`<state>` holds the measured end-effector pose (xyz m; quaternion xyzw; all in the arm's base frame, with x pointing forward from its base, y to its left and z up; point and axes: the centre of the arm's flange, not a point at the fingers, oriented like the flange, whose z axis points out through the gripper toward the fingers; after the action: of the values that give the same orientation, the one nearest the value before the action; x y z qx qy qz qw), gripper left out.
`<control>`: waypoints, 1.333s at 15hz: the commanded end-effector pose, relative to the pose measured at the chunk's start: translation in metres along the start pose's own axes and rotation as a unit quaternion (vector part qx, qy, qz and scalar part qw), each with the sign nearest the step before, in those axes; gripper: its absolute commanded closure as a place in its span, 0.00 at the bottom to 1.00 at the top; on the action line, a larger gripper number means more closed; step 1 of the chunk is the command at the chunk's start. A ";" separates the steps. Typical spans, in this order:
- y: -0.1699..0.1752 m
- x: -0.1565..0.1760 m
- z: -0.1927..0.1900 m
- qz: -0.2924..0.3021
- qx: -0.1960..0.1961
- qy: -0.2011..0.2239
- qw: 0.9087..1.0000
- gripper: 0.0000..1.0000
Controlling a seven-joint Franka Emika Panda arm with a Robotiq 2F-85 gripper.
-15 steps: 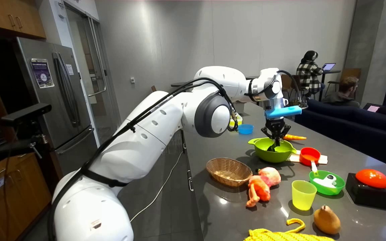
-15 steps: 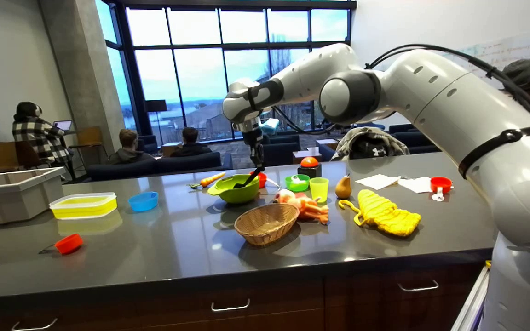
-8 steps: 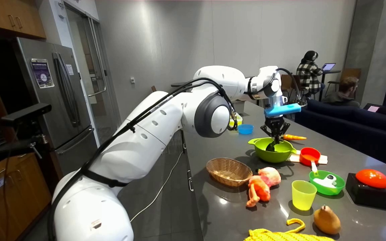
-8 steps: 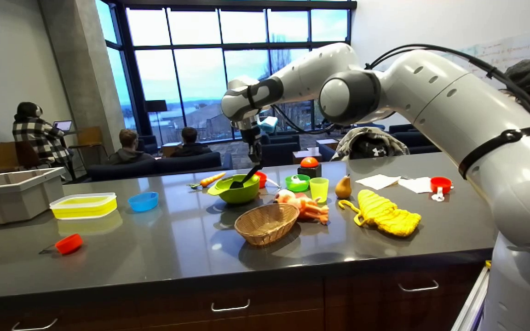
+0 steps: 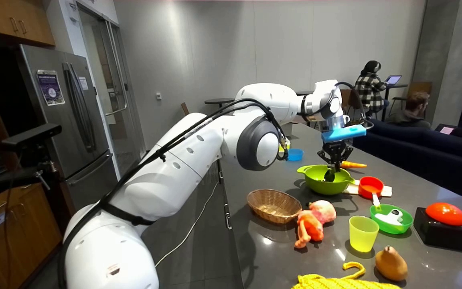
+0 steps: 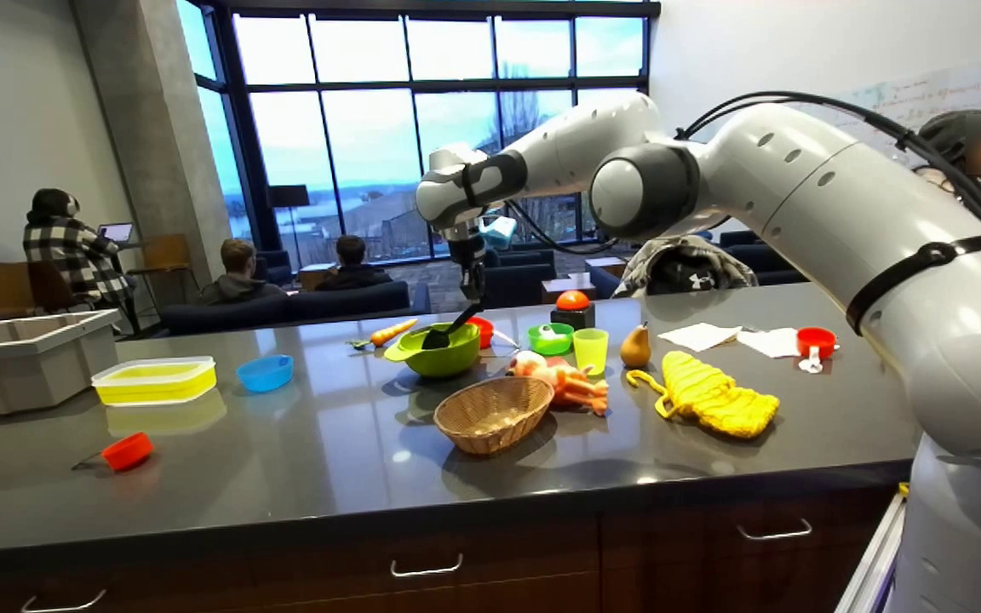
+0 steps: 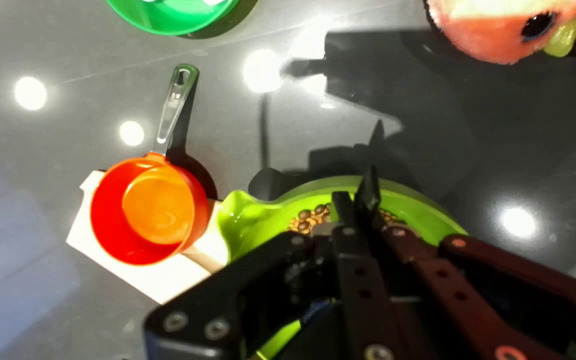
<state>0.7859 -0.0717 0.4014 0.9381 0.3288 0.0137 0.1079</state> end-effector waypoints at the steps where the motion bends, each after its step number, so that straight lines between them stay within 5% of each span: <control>1: 0.018 0.015 -0.004 -0.004 -0.009 0.029 1.000 0.99; 20: 0.032 -0.057 0.021 0.053 0.014 0.002 0.999 0.99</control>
<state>0.7829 -0.1380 0.3855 0.9525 0.2860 0.0215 0.1024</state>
